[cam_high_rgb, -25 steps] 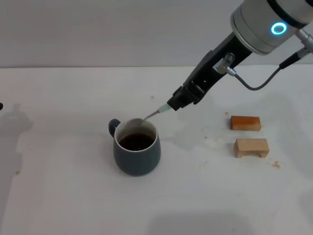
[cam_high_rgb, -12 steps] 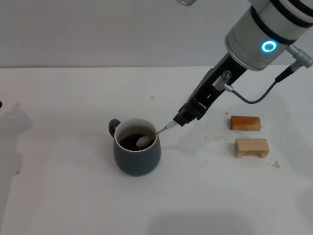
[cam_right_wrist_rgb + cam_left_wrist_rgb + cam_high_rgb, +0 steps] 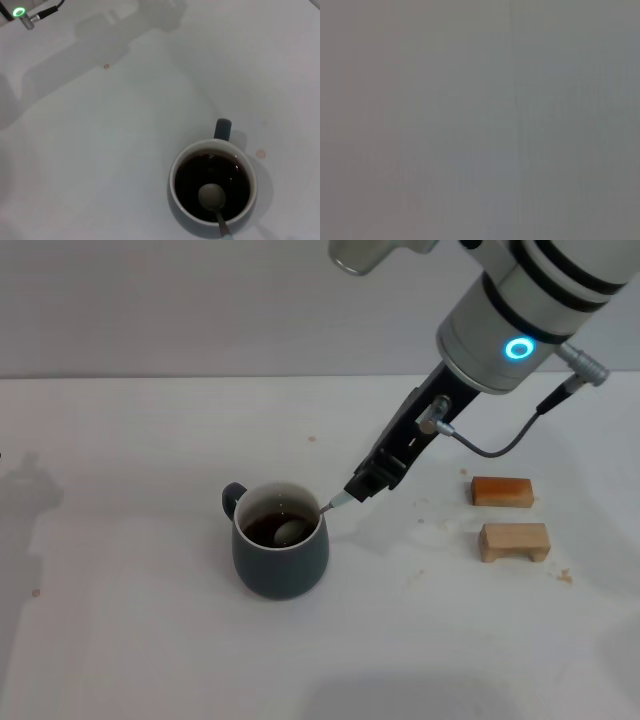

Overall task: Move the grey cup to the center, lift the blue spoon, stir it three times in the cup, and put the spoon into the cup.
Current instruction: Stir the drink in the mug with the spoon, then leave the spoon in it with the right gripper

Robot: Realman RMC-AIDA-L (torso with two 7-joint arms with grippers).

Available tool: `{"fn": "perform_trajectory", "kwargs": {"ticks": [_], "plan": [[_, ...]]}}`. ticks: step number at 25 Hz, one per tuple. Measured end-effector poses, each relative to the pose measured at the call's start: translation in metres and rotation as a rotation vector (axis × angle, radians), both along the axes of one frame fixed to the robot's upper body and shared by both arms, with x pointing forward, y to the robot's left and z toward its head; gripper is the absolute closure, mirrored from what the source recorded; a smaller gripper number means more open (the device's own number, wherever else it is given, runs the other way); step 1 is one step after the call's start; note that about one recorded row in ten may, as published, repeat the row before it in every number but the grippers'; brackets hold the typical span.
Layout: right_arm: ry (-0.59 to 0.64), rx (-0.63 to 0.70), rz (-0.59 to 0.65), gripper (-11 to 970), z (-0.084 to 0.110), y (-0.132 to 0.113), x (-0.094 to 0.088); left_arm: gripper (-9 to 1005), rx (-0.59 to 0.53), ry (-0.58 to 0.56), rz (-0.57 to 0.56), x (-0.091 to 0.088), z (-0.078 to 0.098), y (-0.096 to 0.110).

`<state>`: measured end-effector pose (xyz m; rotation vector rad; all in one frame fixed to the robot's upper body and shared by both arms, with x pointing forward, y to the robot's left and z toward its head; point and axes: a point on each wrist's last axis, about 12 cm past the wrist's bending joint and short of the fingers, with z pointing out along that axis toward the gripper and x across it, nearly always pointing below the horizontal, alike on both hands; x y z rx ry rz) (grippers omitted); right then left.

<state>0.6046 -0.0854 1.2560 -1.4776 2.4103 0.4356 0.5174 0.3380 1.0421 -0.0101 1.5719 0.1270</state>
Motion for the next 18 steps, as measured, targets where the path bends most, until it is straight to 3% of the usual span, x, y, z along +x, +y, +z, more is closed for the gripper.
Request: {"fn": "perform_trajectory", "kwargs": {"ticks": [18], "plan": [[-0.008,-0.037,0.057,803,-0.014,0.03,0.014,998,-0.001,-0.024,0.014,-0.003,0.0,0.004]]}}
